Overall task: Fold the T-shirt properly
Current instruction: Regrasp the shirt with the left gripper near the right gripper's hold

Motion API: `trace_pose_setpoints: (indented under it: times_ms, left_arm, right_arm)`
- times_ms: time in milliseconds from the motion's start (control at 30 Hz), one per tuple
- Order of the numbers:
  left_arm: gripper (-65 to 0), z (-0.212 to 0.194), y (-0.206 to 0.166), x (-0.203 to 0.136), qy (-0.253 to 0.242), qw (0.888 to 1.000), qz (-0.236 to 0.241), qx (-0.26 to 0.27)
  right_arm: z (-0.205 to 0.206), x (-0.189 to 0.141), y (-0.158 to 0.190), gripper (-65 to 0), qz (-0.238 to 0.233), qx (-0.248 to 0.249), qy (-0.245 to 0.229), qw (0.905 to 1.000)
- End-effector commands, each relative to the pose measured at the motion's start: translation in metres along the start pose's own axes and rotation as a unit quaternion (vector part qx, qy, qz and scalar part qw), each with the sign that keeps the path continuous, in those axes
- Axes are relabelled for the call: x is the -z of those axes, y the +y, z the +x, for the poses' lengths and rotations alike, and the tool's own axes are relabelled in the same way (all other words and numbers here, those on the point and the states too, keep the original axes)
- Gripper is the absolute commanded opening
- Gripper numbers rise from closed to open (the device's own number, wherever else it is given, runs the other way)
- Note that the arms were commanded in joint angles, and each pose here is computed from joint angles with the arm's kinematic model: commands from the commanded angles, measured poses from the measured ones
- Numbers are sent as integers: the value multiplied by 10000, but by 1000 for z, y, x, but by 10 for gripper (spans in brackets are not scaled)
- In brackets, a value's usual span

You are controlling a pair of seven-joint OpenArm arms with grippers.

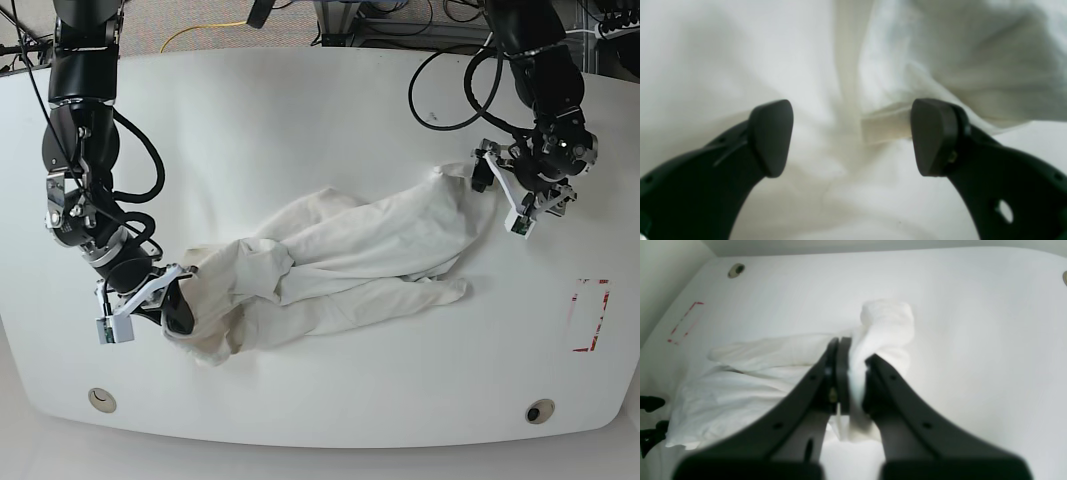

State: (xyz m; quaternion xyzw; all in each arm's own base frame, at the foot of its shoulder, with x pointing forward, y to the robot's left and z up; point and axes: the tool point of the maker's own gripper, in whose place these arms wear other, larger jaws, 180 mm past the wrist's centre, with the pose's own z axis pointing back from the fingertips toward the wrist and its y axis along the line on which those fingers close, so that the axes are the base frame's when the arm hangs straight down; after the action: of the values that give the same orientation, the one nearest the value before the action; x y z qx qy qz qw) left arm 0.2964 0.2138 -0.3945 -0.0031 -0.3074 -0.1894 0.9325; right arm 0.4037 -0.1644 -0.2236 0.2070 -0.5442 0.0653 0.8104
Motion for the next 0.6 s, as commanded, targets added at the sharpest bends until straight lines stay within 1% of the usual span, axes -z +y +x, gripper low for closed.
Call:
trace_pose_setpoints:
  times_ms: [0,400,500,533,567]
  left_arm:
    - [-131,12,-2,2,-174,9998,-64,56]
    - [-132,3,-6,10,-23,9998,-185,-19]
    - [-133,6,-11,9,-132,9994,-303,-94]
    - [-139,8,-13,9,-187,9991,-361,-135]
    - [-168,10,-17,9,-244,9986,-444,-158]
  right_arm:
    - [22,-4,1,-650,33,-126,-311,9994]
    - [23,-4,0,-650,29,-128,-324,9994]
    - [23,-4,0,-650,29,-128,-324,9994]
    - [23,-4,0,-650,29,-128,-324,9994]
    - [23,-4,0,-650,29,-128,-324,9994]
